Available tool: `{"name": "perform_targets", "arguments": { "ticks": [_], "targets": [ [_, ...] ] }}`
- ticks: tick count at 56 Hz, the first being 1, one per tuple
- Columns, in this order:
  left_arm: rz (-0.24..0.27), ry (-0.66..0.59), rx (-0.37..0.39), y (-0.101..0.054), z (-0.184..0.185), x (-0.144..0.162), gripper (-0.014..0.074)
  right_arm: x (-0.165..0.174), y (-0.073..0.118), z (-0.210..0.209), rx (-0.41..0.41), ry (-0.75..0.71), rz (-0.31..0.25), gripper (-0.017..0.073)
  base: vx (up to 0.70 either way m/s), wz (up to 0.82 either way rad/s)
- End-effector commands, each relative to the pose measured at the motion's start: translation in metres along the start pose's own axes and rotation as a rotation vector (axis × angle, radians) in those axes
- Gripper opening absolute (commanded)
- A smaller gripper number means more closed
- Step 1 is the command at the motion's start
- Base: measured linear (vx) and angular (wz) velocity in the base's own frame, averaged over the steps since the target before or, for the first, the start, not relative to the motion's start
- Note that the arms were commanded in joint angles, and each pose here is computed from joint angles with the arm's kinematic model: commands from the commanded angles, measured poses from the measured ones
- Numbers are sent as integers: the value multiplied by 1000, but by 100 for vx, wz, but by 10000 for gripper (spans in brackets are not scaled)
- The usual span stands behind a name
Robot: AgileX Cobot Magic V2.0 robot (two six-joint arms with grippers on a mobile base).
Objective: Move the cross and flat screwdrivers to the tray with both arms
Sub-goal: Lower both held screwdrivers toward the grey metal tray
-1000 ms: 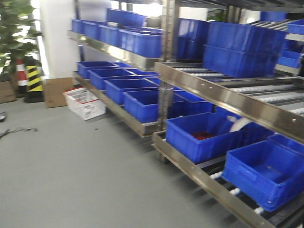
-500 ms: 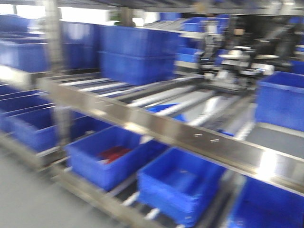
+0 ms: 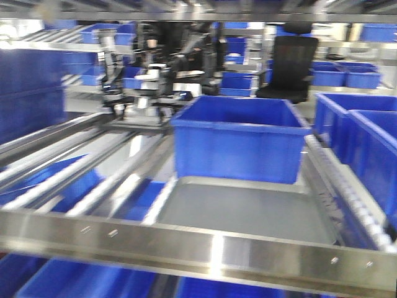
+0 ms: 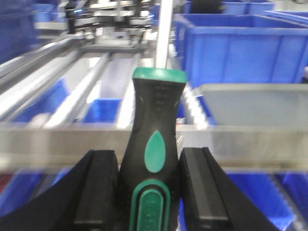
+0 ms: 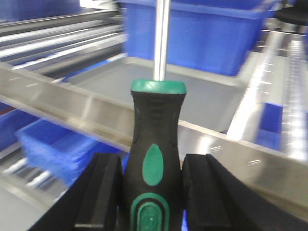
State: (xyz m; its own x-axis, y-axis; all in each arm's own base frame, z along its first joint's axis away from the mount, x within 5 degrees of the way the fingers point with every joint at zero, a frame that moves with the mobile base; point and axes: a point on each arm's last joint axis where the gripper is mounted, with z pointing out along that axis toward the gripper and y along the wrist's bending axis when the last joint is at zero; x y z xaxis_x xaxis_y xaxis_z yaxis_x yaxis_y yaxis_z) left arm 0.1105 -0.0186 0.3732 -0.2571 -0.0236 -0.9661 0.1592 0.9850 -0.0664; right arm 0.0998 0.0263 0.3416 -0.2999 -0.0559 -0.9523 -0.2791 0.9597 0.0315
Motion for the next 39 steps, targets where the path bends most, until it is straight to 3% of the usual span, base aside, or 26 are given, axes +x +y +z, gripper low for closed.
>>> {"name": "perform_targets", "arguments": {
  "ticks": [1, 39],
  "targets": [
    [-7, -123, 8, -1, -4, -17, -6, -16, -2, -3, 27, -106, 8, -8, 34, -48],
    [-7, -123, 8, -1, -4, -17, -6, -16, -2, -3, 27, -106, 8, -8, 33, -25]
  ]
}}
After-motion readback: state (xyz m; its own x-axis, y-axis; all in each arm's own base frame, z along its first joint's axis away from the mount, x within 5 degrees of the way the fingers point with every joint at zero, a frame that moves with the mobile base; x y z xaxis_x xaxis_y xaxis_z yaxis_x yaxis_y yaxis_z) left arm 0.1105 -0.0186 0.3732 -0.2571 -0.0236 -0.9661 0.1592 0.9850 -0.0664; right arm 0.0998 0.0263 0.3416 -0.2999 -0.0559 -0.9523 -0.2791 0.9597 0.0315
